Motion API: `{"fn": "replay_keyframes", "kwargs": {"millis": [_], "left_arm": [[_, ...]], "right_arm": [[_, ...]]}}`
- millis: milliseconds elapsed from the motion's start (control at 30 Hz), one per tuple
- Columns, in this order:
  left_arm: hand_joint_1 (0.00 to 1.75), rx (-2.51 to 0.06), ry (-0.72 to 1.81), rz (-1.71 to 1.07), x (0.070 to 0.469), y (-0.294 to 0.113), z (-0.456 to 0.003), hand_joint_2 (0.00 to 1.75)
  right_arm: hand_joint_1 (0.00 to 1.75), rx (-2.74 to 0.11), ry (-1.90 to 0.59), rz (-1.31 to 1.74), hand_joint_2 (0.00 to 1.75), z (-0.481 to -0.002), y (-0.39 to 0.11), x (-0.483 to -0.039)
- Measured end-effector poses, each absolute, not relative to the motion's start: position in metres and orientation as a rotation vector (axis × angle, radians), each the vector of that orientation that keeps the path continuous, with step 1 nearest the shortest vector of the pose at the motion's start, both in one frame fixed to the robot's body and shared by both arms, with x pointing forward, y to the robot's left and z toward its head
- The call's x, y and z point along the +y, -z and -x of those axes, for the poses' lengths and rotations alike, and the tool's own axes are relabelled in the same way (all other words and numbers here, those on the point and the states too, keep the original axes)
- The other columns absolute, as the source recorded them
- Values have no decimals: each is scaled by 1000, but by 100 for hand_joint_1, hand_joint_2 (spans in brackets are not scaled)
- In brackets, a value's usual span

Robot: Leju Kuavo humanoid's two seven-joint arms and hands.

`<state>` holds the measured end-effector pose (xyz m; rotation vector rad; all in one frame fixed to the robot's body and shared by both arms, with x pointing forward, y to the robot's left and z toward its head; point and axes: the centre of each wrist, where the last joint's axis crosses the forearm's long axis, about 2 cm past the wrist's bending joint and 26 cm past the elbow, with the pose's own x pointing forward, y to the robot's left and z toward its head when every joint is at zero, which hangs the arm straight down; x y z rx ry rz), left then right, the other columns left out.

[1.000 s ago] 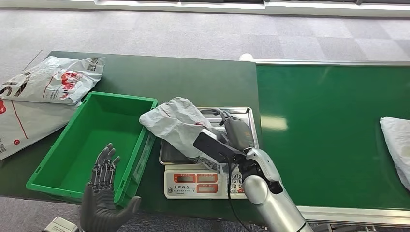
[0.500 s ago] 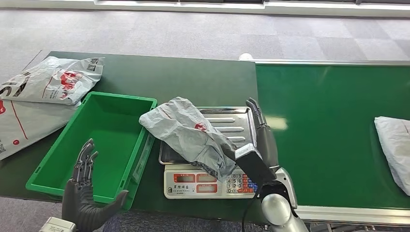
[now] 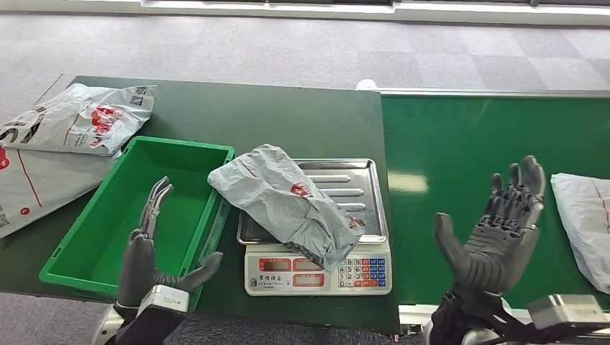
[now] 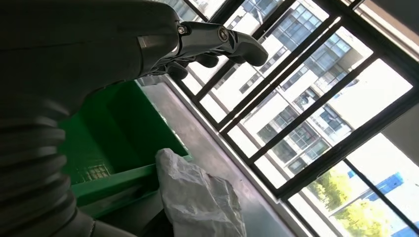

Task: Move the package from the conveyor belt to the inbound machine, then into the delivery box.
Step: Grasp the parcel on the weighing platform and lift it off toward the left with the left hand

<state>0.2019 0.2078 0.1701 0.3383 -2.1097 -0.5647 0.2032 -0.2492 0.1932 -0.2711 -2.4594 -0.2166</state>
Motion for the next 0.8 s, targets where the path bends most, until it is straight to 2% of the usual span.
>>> {"fn": "replay_keyframes", "kwargs": {"millis": [133, 267, 433, 700, 733, 767, 800], "left_arm": [[0, -2031, 721, -290, 177, -175, -228, 175], [0, -2018, 804, -244, 153, -179, -245, 175], [0, -1978, 878, -238, 138, -180, -256, 175], [0, -1741, 1120, -216, 76, -177, -290, 175], [7, -1720, 1135, -216, 70, -175, -292, 175], [27, -1701, 1148, -218, 65, -174, -293, 175], [71, -1683, 1161, -225, 61, -172, -293, 175]], "right_arm": [[0, -2486, 348, 540, 175, -183, -198, -268], [0, -2469, 379, 642, 175, -170, -198, -278], [0, -2446, 404, 676, 175, -164, -198, -282], [0, -2380, 386, 583, 175, -178, -182, -278], [0, -2368, 375, 569, 175, -180, -179, -276], [0, -2358, 368, 556, 175, -183, -176, -275], [0, -2349, 362, 545, 175, -185, -173, -273]]}}
